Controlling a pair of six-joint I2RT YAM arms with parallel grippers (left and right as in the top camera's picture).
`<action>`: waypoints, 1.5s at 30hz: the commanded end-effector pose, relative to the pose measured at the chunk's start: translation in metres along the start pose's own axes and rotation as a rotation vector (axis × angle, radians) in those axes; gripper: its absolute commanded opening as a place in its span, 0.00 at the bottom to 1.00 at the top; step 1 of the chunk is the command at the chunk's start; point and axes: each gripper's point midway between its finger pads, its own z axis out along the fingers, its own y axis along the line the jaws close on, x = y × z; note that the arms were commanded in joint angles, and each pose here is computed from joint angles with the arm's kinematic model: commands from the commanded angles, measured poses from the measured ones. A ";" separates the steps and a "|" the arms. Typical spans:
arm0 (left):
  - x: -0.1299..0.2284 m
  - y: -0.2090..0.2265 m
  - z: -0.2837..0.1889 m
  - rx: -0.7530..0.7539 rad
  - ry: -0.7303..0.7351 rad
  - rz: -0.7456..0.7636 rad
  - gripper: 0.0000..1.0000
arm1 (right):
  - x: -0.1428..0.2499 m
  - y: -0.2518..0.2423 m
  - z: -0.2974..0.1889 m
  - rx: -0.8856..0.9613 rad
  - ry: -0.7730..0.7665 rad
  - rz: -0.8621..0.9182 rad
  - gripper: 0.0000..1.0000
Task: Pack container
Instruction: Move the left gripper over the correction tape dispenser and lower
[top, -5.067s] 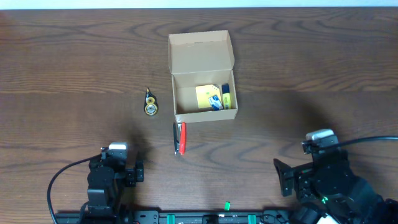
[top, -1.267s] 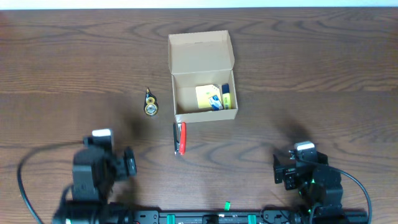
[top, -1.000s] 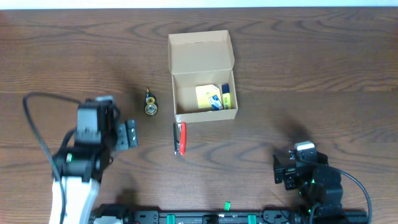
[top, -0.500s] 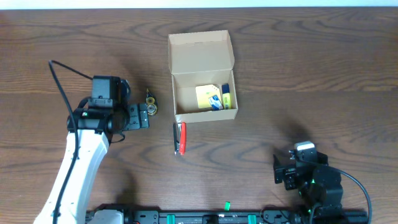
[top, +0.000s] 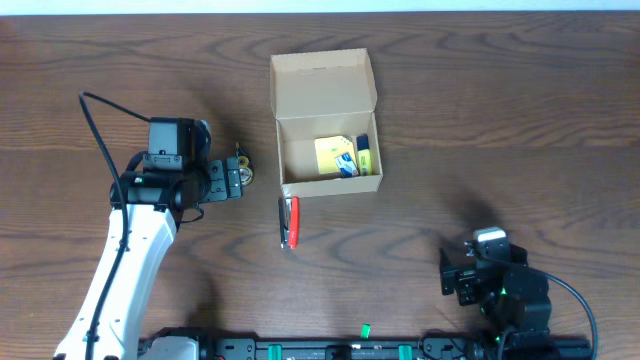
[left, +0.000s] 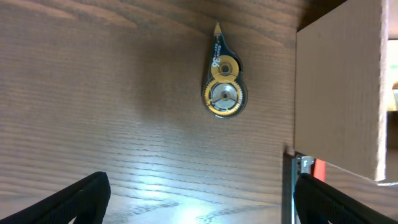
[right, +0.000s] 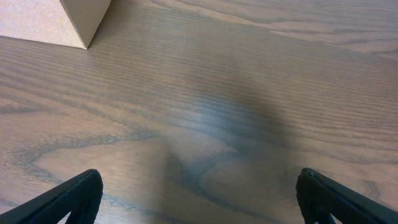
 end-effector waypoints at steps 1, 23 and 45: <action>-0.007 -0.002 -0.003 0.010 -0.014 -0.084 0.95 | 0.004 0.000 0.002 0.000 0.008 -0.008 0.99; -0.024 -0.003 0.033 0.009 -0.025 -0.107 0.95 | 0.004 0.000 0.002 0.000 0.008 -0.008 0.99; -0.036 -0.011 0.082 0.059 0.010 -0.072 0.95 | 0.004 0.000 0.002 0.000 0.008 -0.008 0.99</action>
